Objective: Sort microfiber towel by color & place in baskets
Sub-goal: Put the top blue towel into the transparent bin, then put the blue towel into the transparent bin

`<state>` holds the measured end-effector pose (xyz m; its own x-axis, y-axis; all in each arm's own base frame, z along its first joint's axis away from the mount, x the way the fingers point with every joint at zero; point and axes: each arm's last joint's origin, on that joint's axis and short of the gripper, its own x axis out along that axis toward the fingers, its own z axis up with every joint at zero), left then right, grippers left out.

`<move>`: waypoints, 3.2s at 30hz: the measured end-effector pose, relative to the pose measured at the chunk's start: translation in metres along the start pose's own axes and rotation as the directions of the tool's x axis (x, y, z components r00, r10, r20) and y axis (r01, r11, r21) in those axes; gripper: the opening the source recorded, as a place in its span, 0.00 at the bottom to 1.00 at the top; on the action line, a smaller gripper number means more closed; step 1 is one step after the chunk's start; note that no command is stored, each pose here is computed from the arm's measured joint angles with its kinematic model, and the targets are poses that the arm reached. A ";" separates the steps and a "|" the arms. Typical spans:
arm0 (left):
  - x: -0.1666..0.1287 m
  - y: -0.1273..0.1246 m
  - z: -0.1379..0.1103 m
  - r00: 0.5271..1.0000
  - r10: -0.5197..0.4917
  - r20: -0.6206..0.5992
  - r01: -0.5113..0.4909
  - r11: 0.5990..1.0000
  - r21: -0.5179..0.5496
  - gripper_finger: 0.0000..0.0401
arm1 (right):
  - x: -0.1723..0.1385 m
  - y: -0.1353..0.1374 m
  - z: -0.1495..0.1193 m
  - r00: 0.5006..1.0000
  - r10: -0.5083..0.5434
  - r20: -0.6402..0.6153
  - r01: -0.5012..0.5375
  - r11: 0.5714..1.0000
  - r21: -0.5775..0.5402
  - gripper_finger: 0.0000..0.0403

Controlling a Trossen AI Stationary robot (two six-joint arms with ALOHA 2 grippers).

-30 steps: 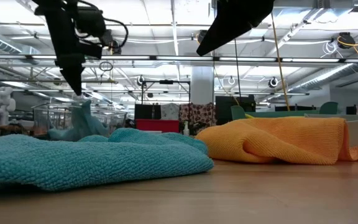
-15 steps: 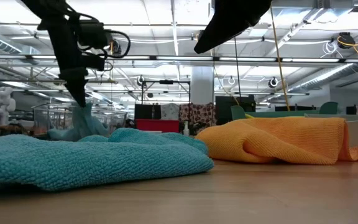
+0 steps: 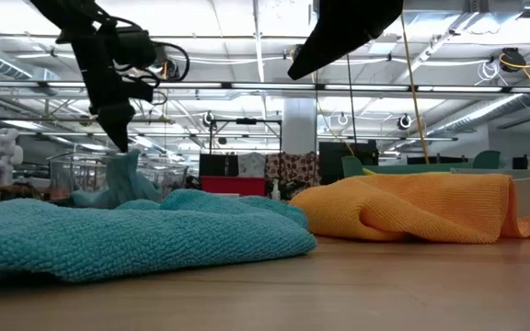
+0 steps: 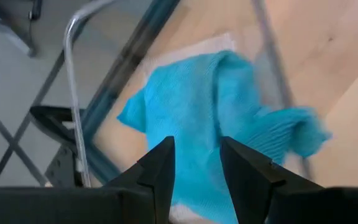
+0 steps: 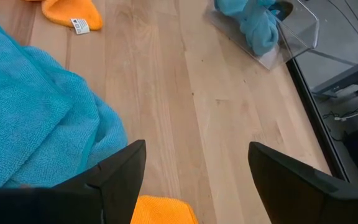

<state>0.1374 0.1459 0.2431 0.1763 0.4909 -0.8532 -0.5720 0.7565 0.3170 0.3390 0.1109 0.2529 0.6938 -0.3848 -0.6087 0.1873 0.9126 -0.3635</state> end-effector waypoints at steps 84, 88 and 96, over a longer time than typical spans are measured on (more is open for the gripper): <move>-0.107 -0.035 -0.048 0.831 -0.449 0.328 0.503 0.858 -0.101 0.21 | 0.010 0.070 -0.028 0.950 0.306 0.059 -0.311 0.932 0.187 0.73; -0.107 -0.049 -0.051 0.766 -0.504 0.399 0.565 0.824 -0.045 0.21 | 0.036 0.090 -0.029 0.946 0.309 0.099 -0.321 0.934 0.155 0.77; -0.098 -0.082 -0.039 0.702 -0.590 0.399 0.604 0.790 0.106 0.21 | 0.078 0.121 -0.015 0.937 0.339 0.088 -0.349 0.923 0.162 0.79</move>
<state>0.1355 0.0191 0.2842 0.7810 0.0701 -0.6206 -0.2602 0.9398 -0.2214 0.4058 0.1891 0.1510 0.7744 -0.0390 -0.6314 0.0433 0.9990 -0.0087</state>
